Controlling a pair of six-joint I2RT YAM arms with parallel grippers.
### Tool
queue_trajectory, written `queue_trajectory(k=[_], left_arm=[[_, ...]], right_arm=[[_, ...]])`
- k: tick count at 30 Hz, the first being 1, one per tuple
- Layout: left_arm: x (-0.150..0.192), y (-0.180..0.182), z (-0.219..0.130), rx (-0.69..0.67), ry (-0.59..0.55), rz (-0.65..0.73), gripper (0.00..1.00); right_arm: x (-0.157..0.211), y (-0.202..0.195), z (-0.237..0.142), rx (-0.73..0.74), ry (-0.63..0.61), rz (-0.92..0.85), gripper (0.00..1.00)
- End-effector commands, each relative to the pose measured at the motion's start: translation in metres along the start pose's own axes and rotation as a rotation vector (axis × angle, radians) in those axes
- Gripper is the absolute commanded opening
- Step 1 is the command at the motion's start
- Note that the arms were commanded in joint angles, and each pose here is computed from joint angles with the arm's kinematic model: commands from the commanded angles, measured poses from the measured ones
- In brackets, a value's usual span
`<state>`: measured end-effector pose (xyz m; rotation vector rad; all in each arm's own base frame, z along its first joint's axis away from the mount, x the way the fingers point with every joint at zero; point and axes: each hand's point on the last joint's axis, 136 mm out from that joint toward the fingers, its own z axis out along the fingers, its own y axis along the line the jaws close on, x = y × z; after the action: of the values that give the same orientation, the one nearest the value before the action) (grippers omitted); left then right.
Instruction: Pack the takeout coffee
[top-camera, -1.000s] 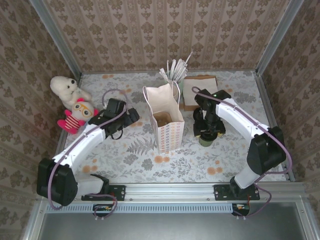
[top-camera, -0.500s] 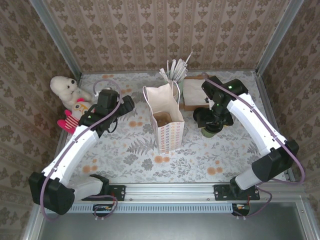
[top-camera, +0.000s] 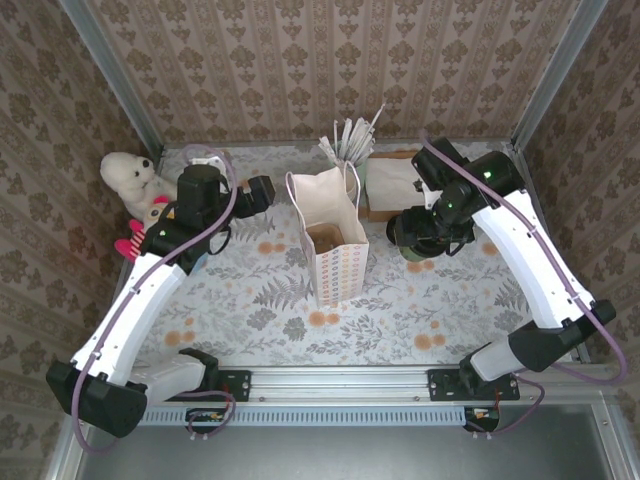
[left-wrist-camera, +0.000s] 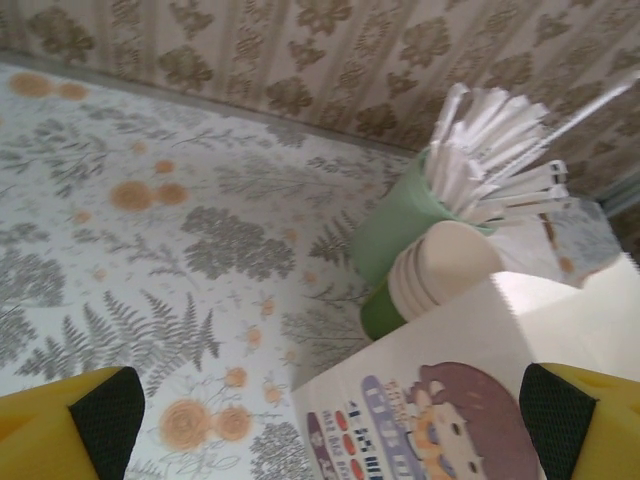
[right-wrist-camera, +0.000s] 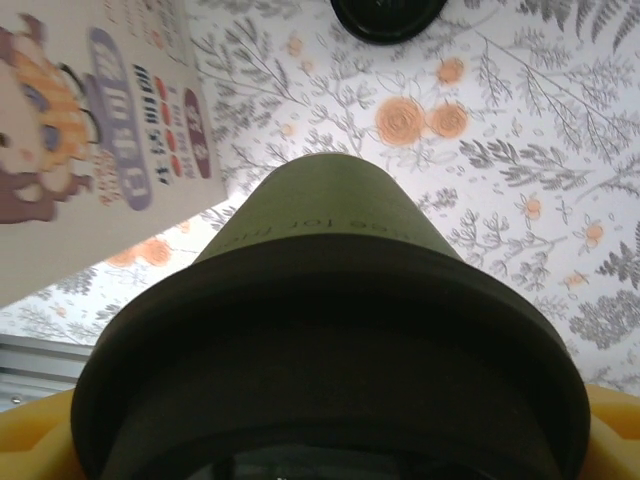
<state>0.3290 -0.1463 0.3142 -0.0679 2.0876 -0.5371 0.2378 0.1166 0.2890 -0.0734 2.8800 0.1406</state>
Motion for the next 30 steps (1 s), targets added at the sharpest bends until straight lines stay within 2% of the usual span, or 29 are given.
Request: queue_trajectory(k=[1,6,14,16,21,25,30], left_arm=[[-0.026,-0.022,-0.019,0.093,-0.087,0.029,1.00],[-0.037,-0.027,-0.031,0.124,-0.156,0.031,1.00],[-0.037,-0.055,-0.033,0.226,-0.085,0.062,1.00],[-0.030,-0.072,-0.035,0.262,-0.050,0.105,1.00],[-0.029,-0.076,-0.033,0.171,-0.035,0.148,1.00],[-0.037,-0.081,-0.036,0.185,-0.063,0.122,1.00],[-0.040,-0.094,-0.039,0.235,-0.062,0.118,1.00]], right_arm=[[0.038,-0.016,-0.026,0.058,0.074,0.009,0.56],[0.041,-0.014,-0.039,0.025,0.023,0.032,0.56],[0.048,-0.006,-0.056,-0.028,-0.034,0.032,0.56],[0.048,-0.003,-0.061,-0.041,-0.051,0.025,0.56],[0.049,0.000,-0.076,-0.061,-0.115,0.018,0.55],[0.046,0.009,-0.094,-0.119,-0.182,-0.005,0.55],[0.039,0.043,-0.106,-0.246,-0.220,-0.089,0.55]])
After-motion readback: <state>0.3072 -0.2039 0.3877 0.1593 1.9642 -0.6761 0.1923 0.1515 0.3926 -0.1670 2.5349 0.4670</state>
